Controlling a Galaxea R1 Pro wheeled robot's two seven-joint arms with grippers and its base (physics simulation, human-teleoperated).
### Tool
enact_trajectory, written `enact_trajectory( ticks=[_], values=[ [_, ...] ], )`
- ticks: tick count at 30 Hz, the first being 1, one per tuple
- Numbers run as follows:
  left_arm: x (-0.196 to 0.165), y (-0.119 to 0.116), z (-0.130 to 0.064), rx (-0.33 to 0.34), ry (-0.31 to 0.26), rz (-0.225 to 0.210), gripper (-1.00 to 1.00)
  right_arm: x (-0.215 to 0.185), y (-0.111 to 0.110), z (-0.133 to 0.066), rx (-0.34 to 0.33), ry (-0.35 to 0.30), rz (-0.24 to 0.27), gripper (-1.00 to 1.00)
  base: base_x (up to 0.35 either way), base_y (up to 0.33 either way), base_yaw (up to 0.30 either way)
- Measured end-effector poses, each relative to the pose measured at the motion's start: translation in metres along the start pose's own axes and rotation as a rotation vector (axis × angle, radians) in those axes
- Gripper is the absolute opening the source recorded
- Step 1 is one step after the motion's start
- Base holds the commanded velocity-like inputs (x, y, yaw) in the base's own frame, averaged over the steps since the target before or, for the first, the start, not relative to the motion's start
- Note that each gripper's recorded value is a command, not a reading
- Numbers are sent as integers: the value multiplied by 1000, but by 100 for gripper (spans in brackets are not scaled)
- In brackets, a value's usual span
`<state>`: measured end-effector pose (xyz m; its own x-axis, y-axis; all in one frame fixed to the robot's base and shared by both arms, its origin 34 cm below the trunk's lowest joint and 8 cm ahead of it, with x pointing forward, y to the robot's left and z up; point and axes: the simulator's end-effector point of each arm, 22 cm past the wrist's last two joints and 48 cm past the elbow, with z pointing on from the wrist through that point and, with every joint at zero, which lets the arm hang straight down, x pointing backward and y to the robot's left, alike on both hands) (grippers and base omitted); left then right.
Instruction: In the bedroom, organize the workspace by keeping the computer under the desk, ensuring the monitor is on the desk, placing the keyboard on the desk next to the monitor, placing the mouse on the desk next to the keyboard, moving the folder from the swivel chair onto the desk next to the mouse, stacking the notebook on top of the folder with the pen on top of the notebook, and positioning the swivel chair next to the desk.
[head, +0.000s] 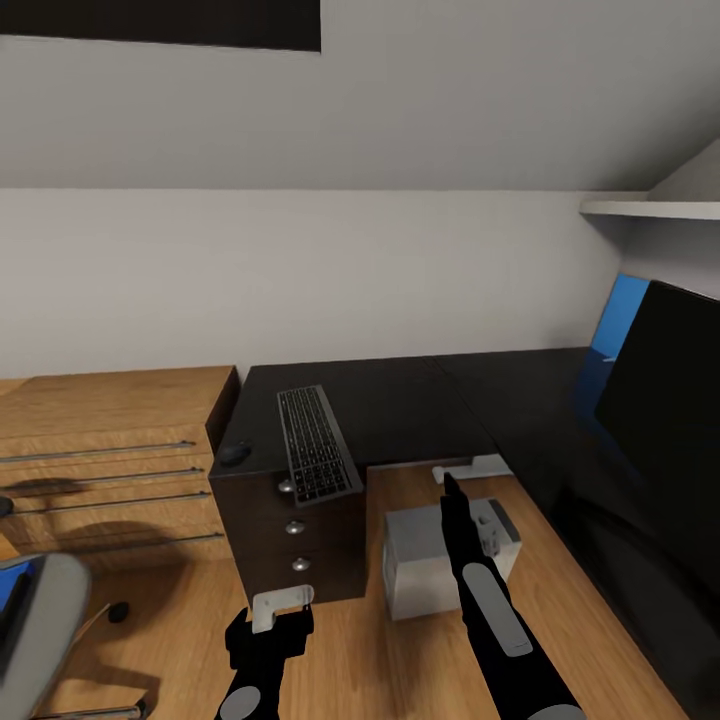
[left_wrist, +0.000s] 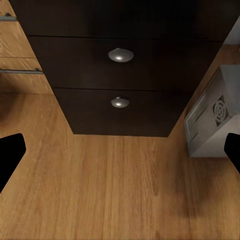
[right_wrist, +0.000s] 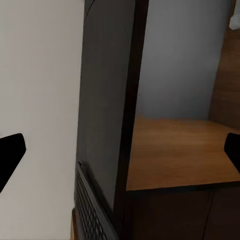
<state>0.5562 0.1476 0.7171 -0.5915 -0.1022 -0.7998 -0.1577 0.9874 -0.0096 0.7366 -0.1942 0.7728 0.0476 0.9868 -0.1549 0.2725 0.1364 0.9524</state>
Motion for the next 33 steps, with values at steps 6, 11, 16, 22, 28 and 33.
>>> enact_trajectory(
  ticks=[6,11,16,22,28,33],
  values=[
    [-9,0,-6,-1,1,0,100,-2,12,-2,-8,-2,5,100,0,0,0],
    [-16,0,-11,0,2,-1,100,-3,21,-4,-10,-2,7,100,0,0,0],
    [-23,-1,-15,-1,1,-1,100,-4,29,-6,-8,-1,8,100,0,0,0],
    [-32,0,-21,-3,2,-1,100,-6,38,-8,-6,-1,8,100,-229,0,0],
    [-40,0,-26,-3,2,-1,100,-7,47,-10,-5,-1,7,100,-323,0,0],
    [-46,1,-31,-5,1,-1,100,-8,54,-12,-5,-1,7,100,-334,0,0]
  ],
)
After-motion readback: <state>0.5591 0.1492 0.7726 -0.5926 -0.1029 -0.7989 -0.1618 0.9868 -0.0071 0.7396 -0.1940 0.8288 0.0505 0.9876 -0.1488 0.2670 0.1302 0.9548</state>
